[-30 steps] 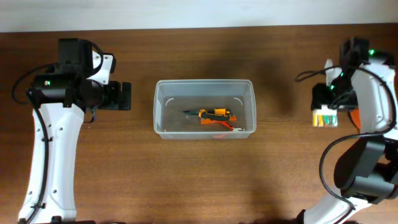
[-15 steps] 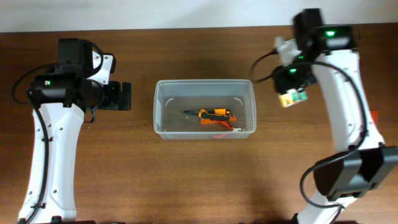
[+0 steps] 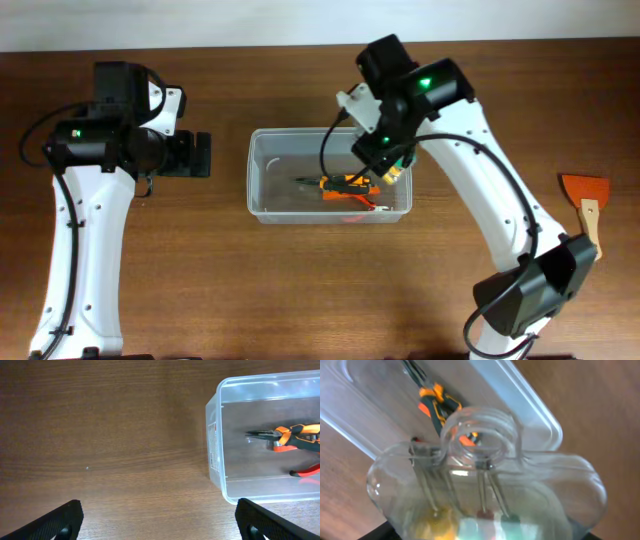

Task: Pack container
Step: 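Lift the blister pack and carry it left over the container, then lower the blister pack into the container and release it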

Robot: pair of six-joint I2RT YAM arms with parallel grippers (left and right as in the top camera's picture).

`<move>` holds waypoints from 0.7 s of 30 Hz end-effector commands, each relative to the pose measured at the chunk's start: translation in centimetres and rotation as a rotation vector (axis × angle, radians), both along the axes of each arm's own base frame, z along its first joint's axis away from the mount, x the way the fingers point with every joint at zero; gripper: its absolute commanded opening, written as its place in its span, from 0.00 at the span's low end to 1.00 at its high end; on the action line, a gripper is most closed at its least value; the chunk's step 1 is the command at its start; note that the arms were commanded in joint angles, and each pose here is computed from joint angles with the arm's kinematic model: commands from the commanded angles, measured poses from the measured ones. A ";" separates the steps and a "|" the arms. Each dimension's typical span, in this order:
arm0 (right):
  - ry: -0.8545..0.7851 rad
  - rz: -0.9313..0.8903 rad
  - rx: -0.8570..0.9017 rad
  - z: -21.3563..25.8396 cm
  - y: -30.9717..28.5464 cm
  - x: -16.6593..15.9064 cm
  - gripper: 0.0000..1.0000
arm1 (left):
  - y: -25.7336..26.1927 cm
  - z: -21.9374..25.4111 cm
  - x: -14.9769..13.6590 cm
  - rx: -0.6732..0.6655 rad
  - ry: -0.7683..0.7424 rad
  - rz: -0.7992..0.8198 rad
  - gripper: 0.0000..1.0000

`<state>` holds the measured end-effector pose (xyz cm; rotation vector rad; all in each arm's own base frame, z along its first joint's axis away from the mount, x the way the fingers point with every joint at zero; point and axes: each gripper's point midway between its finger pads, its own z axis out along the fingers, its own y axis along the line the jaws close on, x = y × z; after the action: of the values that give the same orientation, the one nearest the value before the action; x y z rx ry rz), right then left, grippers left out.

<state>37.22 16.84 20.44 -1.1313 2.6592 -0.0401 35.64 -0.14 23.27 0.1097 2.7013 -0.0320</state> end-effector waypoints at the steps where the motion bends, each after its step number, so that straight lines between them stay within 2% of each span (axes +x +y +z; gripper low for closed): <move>1: -0.022 0.044 0.003 -0.4 1.3 0.8 0.69 | 0.2 0.6 0.3 0.004 -0.018 0.003 0.99; 12: 0.135 0.051 -0.015 -6.8 2.5 1.4 0.69 | 0.2 0.6 0.3 0.004 -0.018 0.002 0.99; 21: 0.199 0.060 0.022 -8.9 3.5 1.2 0.70 | 0.2 0.6 0.3 0.004 -0.018 0.002 0.99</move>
<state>38.47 19.45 12.05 -1.2568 2.7863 0.0535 35.64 -0.14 23.27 0.1097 2.7013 -0.0320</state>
